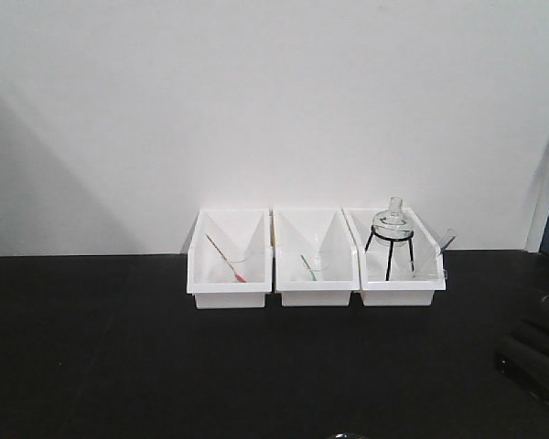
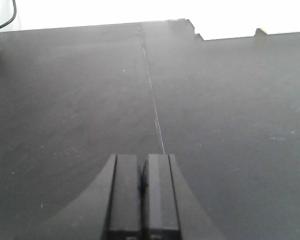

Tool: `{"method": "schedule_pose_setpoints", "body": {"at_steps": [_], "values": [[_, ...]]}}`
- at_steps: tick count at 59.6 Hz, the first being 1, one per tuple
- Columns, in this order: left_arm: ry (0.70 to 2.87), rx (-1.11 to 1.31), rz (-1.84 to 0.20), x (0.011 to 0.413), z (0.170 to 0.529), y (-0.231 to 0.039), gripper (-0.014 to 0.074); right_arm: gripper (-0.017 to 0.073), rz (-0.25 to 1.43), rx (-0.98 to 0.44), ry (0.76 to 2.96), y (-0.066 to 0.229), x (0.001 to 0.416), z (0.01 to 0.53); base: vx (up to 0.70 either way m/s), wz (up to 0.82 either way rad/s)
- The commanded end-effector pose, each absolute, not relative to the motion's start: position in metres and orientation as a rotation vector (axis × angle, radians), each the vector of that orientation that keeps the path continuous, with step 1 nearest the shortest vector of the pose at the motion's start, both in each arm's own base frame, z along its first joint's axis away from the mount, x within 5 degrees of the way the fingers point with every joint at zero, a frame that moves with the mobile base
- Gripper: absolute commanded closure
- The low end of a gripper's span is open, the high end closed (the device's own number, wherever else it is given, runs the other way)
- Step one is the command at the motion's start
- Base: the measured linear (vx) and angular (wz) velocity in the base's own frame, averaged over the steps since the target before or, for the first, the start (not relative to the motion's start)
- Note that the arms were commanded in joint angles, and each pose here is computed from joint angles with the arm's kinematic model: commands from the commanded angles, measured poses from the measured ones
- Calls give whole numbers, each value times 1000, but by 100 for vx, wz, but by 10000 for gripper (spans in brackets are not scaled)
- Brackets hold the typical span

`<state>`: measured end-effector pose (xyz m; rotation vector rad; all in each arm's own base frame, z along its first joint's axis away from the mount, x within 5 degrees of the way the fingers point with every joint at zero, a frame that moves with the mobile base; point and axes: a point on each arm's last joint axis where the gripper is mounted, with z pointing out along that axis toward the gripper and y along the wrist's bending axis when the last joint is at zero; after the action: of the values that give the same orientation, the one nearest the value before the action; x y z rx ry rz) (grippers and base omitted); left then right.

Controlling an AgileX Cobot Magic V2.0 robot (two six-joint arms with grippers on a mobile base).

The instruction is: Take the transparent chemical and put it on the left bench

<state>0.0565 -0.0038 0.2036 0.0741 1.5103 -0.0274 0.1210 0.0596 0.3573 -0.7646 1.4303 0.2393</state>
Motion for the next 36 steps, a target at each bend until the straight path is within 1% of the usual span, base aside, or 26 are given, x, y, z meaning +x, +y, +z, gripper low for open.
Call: {"method": "schedule_pose_setpoints", "body": {"at_steps": [1, 3, 6, 7, 8, 12, 13, 15, 18, 21, 24, 28, 32, 36], "values": [[1429, 64, -35, 55, 206, -4, 597, 564, 239, -709, 1404, 57, 121, 368, 0, 0], [1429, 64, -35, 55, 206, -4, 597, 564, 256, -681, 1403, 57, 122, 369, 0, 0], [1429, 64, -35, 55, 206, -4, 597, 564, 218, -617, 1371, 53, 125, 374, 0, 0], [1429, 64, -35, 55, 206, -4, 597, 564, 217, -572, 1361, 51, 126, 377, 0, 0], [1429, 64, -35, 55, 206, -4, 597, 564, 171, -542, 1356, 47, 128, 378, 0, 0], [1429, 64, -35, 55, 206, -4, 597, 564, 87, -365, 1368, 32, 134, 379, 0, 0], [1429, 64, -35, 55, 206, -4, 597, 564, 61, -300, 1388, 27, 135, 379, 0, 0], [1429, 64, -35, 55, 206, -4, 597, 564, 16, -212, 1442, 19, 138, 376, 0, 0], [1429, 64, -35, 55, 206, -4, 597, 564, -53, -145, 1541, 10, 139, 368, 0, 0], [1429, 64, -35, 55, 206, -4, 597, 564, -129, -154, 1659, 5, 137, 357, 0, 0], [1429, 64, -35, 55, 206, -4, 597, 564, -182, -226, 1774, 5, 135, 346, 0, 0], [1429, 64, -35, 55, 206, -4, 597, 564, -194, -325, 1875, 7, 132, 336, 0, 0], [1429, 64, -35, 55, 206, -4, 597, 564, -166, -397, 1889, 11, 128, 334, 0, 0], [1429, 64, -35, 55, 206, -4, 597, 564, -120, -410, 1833, 15, 121, 336, 0, 0]]}}
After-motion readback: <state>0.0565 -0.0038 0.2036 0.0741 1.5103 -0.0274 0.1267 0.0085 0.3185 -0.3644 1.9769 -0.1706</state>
